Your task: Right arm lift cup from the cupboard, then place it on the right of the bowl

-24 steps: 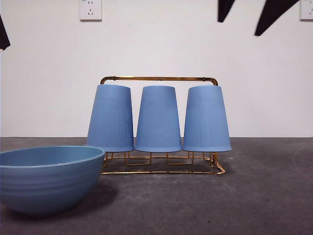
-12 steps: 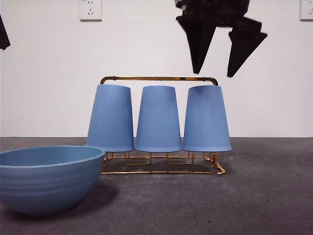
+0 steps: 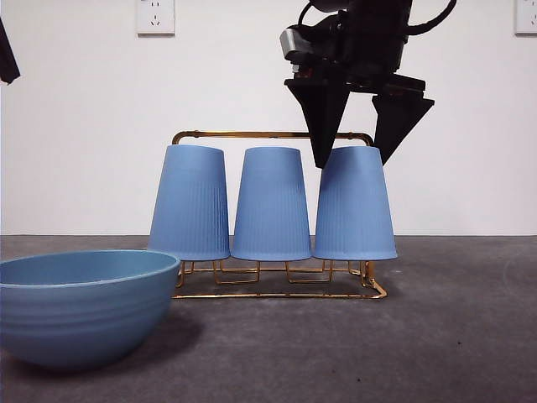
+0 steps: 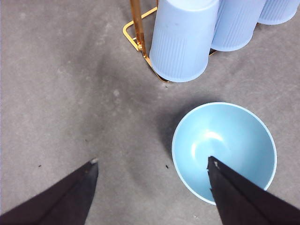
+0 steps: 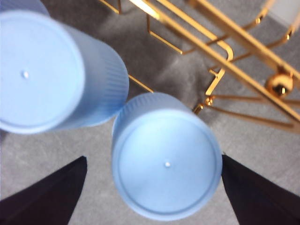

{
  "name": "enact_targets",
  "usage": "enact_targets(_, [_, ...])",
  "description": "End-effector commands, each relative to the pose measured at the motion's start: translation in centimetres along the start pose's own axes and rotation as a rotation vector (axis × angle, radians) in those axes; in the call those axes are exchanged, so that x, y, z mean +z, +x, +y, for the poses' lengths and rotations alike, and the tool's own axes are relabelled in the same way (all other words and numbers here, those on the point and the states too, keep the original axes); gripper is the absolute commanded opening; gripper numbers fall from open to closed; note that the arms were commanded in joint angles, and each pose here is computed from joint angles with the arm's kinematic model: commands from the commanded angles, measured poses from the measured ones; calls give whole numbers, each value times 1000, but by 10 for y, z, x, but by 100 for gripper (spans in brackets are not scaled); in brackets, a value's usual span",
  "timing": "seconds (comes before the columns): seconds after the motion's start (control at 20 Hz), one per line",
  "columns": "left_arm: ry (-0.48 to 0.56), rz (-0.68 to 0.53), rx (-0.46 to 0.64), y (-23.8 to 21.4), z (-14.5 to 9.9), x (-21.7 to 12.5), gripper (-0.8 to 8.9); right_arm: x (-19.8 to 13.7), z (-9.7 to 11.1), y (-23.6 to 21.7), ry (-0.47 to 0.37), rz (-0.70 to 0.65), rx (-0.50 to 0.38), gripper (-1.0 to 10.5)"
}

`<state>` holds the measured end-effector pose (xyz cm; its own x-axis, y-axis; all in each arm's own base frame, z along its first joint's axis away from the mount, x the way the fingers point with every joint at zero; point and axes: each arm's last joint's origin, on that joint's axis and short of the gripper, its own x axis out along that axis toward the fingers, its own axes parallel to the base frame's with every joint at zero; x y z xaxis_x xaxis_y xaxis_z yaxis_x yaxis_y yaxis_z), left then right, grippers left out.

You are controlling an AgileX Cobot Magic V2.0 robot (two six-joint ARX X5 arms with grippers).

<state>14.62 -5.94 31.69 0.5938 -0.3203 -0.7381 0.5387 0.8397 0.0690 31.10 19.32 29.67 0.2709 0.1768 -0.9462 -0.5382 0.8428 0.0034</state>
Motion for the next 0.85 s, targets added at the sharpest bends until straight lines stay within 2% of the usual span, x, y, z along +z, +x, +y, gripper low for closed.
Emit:
enact_targets(0.05, [2,-32,2,-4,0,7,375,6,2,5,-13,1,5,391])
enact_targets(0.35, [2,-37,3,-4,0,7,375,5,2,5,-13,16,-3,296])
enact_targets(0.5, [2,-37,3,-4,0,7,375,5,2,3,-13,5,-3,296])
enact_targets(0.85, [2,-37,3,-4,0,7,375,-7,2,-49,-6,-138,-9,296])
